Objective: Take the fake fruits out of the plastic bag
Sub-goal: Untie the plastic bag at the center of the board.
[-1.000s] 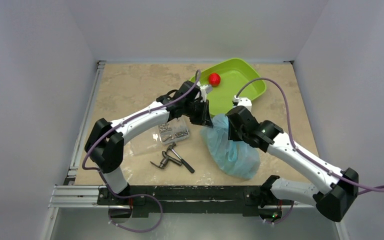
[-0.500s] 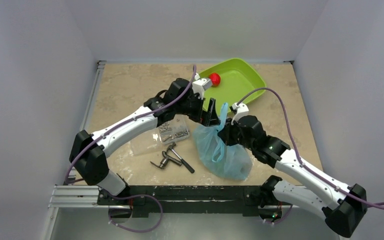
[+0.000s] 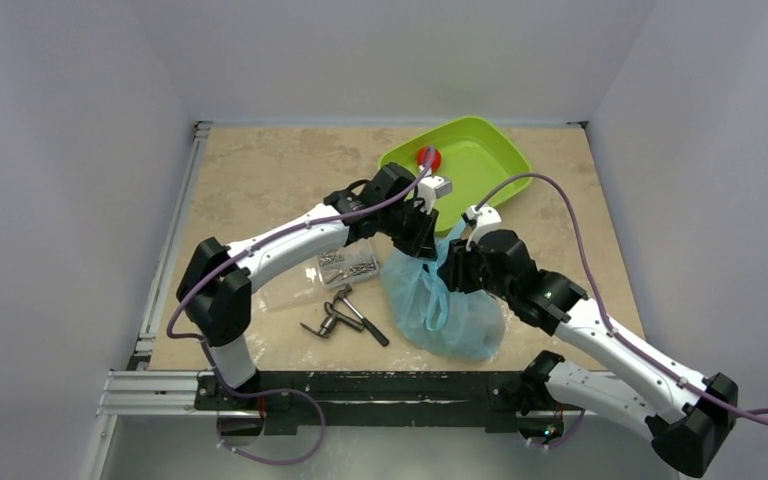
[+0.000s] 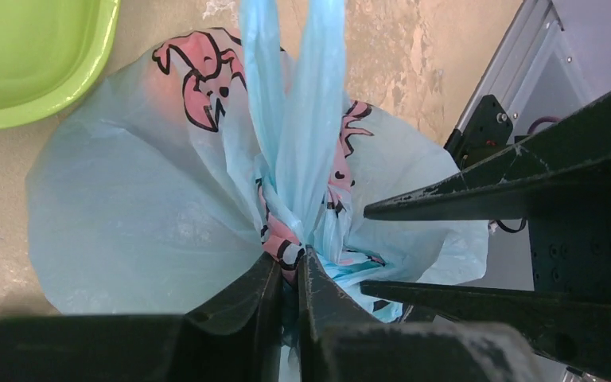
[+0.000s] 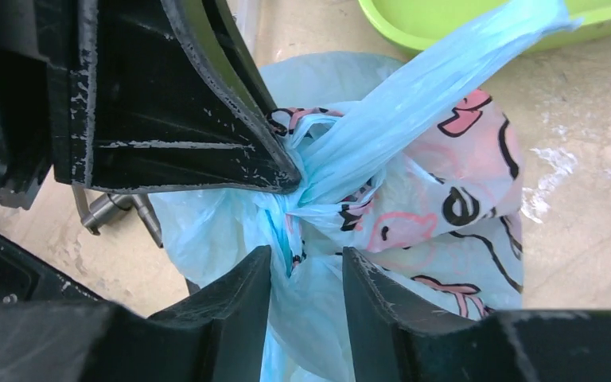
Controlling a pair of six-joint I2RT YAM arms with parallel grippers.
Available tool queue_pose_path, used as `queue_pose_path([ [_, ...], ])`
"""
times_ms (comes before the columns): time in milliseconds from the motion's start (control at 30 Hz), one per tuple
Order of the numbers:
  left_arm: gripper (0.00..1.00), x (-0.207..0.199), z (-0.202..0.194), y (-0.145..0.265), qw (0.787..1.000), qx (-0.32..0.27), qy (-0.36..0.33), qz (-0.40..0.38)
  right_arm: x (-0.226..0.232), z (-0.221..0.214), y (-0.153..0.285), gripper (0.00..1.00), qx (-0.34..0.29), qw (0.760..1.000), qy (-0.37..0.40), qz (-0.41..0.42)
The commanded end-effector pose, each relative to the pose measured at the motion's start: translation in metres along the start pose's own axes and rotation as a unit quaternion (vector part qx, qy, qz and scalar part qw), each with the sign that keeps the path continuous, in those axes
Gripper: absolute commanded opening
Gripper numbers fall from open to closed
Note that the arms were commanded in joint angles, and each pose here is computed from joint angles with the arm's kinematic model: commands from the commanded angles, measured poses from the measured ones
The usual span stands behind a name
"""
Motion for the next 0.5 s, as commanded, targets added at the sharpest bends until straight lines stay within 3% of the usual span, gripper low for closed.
queue_pose_path([
  [0, 0.04, -0.013, 0.016, 0.02, 0.999, -0.029, -0.032, -0.008, 0.001, 0.02, 0.015, 0.38, 0.004, 1.0, 0.005, -0.026],
  [67, 0.02, -0.016, 0.017, 0.024, 0.999, -0.033, -0.031, -0.015, 0.002, 0.024, 0.016, 0.45, 0.025, 0.999, 0.001, -0.039],
  [167, 0.03, -0.018, 0.019, 0.026, 0.999, -0.034, -0.026, -0.026, 0.006, 0.025, 0.014, 0.47, 0.064, 0.997, -0.005, -0.046],
  [367, 0.38, -0.014, 0.019, 0.027, 1.0, -0.022, -0.013, -0.015, 0.013, 0.015, 0.003, 0.48, 0.1, 0.995, 0.004, -0.027],
  [467, 0.41, -0.007, 0.017, 0.024, 1.0, -0.006, -0.008, 0.012, 0.013, 0.008, 0.0, 0.48, 0.109, 0.994, 0.011, -0.03],
])
Point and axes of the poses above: each gripper's point midway between its finger pads, its own y axis back along the fingers, its own x axis along the line the jaws close on, z = x × y, the point moved 7 cm from there along y, back along the fingers, and after that the axes turned 4 degrees about y, right-handed, at the moved point
